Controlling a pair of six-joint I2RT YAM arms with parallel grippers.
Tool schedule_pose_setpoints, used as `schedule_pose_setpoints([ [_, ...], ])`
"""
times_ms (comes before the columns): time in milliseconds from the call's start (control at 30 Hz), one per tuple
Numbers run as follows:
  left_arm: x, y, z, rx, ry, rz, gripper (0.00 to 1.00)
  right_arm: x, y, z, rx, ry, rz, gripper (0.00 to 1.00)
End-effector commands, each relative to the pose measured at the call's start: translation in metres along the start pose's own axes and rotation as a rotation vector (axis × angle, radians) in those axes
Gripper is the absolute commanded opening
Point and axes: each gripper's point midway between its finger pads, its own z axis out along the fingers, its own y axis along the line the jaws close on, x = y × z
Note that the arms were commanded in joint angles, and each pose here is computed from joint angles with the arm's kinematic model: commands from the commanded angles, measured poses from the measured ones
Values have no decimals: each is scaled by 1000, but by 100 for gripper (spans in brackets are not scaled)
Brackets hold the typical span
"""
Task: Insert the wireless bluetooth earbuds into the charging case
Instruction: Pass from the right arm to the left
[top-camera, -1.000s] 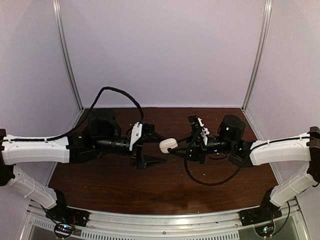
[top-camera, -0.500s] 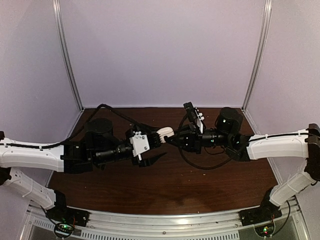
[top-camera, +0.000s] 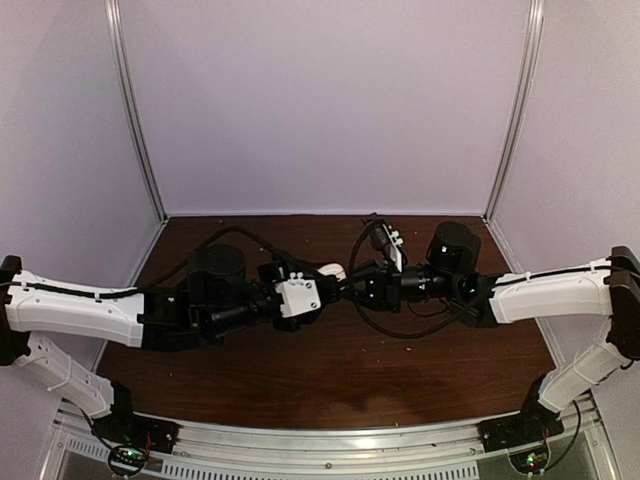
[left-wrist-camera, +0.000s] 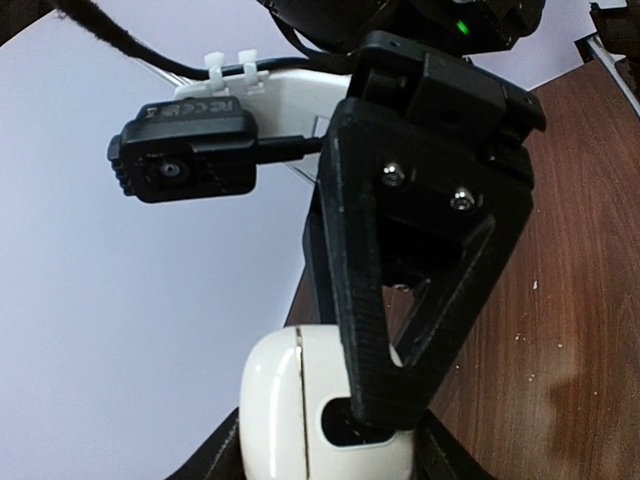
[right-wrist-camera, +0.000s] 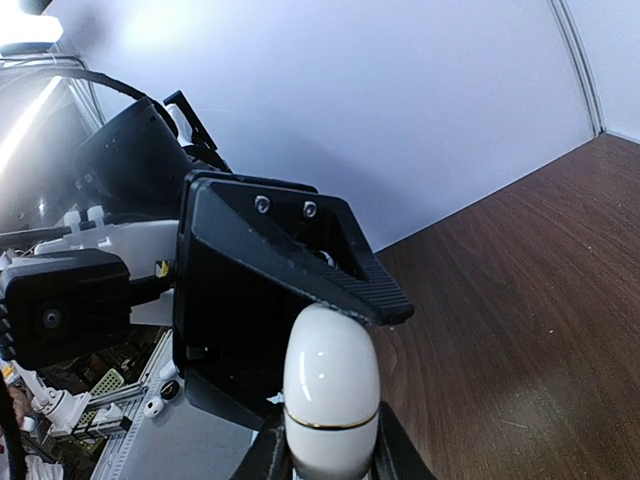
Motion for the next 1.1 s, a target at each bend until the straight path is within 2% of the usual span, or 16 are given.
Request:
schedule_pose_setpoints([
  [0,-20,15,2,-48,-49,-7,51,-4,1,2,-3,-30,-4,0],
  [233,-23,16,1,-42,-63,-43,34,-4,-1,3,5,-22,-8,0],
  [300,-20,15,3,-44,-55,-63,31,-9,-2,1,20,-31,-26,14],
  [400,-15,15,6,-32,-46,-110,27,-20,-6,-4,61,-42,-81,27],
  [467,-10,19,9,-18,-45,-166,25,-28,-10,-9,104,-49,-121,44],
  [633,4,34,10,5,-64,-319,24,-53,-23,-30,218,-93,-197,69],
  [800,48,53,16,15,-17,-498,24,-76,-35,-62,338,-164,-266,98],
  [1067,153,95,18,-86,165,-819,25,-89,-47,-101,472,-246,-301,100],
])
